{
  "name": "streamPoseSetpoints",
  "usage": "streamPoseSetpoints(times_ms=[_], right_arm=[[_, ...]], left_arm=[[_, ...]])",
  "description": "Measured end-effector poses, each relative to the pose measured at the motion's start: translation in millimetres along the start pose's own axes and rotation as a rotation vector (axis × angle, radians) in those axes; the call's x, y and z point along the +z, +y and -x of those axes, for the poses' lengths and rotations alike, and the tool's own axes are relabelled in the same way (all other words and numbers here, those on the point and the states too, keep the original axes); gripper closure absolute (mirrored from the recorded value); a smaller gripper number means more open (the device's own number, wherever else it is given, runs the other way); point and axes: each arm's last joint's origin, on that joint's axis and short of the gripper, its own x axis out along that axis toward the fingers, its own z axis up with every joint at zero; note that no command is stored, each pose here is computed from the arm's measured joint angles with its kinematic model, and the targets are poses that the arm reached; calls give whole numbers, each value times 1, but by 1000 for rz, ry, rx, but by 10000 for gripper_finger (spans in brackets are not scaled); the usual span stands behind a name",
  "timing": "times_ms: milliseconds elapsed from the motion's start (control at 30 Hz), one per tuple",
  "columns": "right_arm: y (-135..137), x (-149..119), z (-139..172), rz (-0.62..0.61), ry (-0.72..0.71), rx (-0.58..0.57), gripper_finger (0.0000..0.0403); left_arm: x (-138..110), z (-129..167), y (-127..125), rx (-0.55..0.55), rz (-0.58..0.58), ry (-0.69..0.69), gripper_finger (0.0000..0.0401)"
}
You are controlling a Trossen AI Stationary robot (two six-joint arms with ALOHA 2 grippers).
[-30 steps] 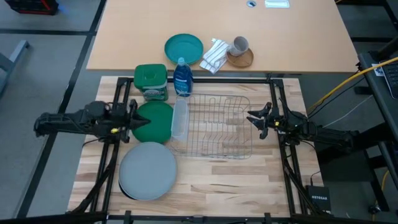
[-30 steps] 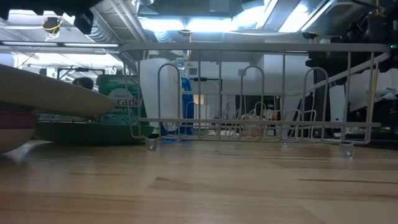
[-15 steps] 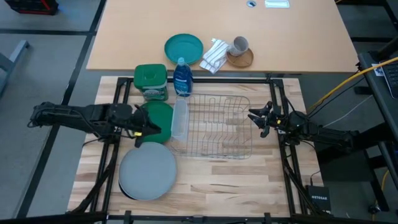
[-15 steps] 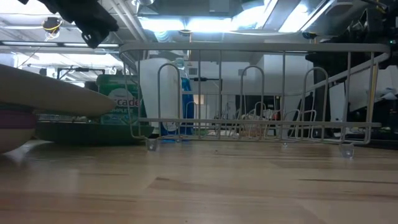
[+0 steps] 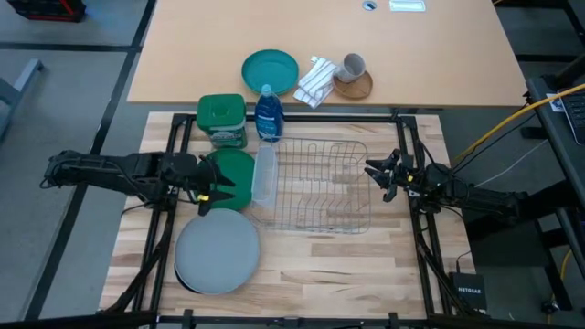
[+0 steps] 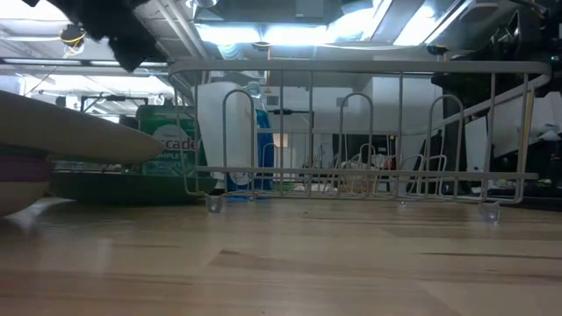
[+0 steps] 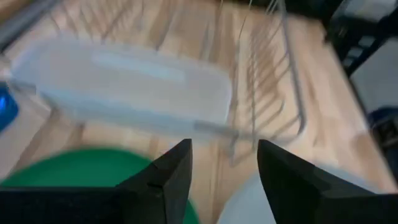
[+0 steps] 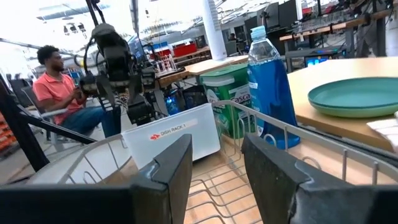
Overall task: Sort dishes
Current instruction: Put the gray plate into the dish rack
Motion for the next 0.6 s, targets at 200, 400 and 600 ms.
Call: streamPoseSetpoints(times_ms=[200,400,600], right_arm=[[1,0,0,-56,10,36,255],[1,0,0,-57,12,40,255],[1,0,0,-57,12,40,255]], left_arm=[[-19,2,3,37,113,193,229],[-33,6,5,51,192,346,229],[-43,9,7,87,234,465,229]])
